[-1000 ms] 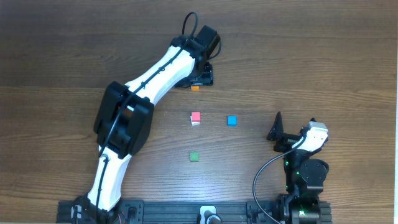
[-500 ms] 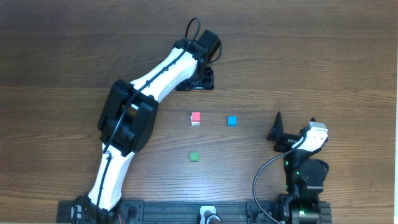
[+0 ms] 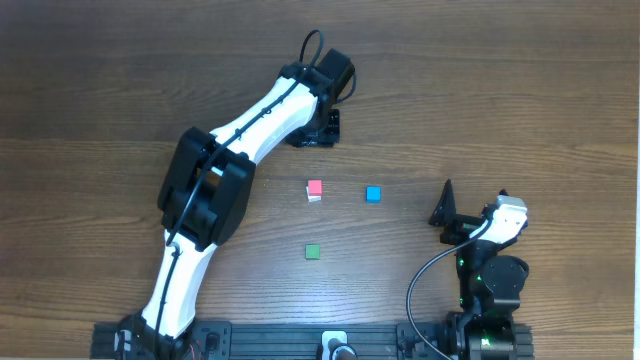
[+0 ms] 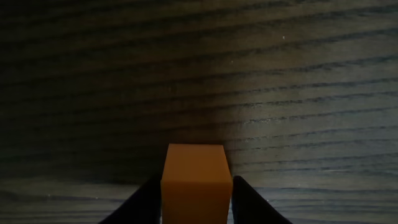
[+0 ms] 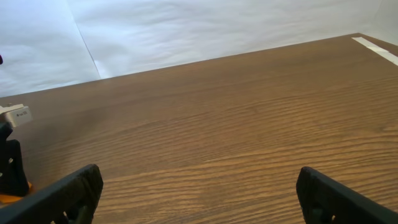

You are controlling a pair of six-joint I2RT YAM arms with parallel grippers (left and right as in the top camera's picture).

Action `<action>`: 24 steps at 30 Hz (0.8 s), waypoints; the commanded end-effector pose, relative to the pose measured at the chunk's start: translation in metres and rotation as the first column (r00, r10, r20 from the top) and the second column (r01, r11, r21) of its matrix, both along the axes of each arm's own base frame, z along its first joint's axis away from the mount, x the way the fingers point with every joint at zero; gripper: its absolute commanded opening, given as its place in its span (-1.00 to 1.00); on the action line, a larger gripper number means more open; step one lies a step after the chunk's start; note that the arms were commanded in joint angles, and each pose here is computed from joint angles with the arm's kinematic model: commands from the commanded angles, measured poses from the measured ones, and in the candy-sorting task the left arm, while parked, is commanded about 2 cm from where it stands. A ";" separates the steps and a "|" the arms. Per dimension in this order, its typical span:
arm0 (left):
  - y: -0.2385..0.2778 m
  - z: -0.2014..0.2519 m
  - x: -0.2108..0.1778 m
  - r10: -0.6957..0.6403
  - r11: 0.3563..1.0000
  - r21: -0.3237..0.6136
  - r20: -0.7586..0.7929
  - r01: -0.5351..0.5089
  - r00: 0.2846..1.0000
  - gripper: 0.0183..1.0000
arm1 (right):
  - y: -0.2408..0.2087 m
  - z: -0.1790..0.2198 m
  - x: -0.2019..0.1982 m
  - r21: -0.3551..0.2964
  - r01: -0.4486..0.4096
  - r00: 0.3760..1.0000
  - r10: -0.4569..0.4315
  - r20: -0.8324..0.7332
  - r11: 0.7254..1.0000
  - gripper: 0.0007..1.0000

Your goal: Stack Cubes

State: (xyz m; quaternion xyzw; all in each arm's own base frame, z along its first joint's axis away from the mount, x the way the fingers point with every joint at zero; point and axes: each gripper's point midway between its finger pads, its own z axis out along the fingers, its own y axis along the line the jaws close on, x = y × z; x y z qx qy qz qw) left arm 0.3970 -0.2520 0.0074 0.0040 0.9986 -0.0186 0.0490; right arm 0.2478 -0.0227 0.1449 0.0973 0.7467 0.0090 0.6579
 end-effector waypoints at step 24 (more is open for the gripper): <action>0.004 0.091 -0.018 0.044 0.998 -0.057 0.077 -0.040 0.996 -0.94 | 0.001 -0.003 0.000 0.000 -0.005 1.000 0.005 -0.006 1.000 0.99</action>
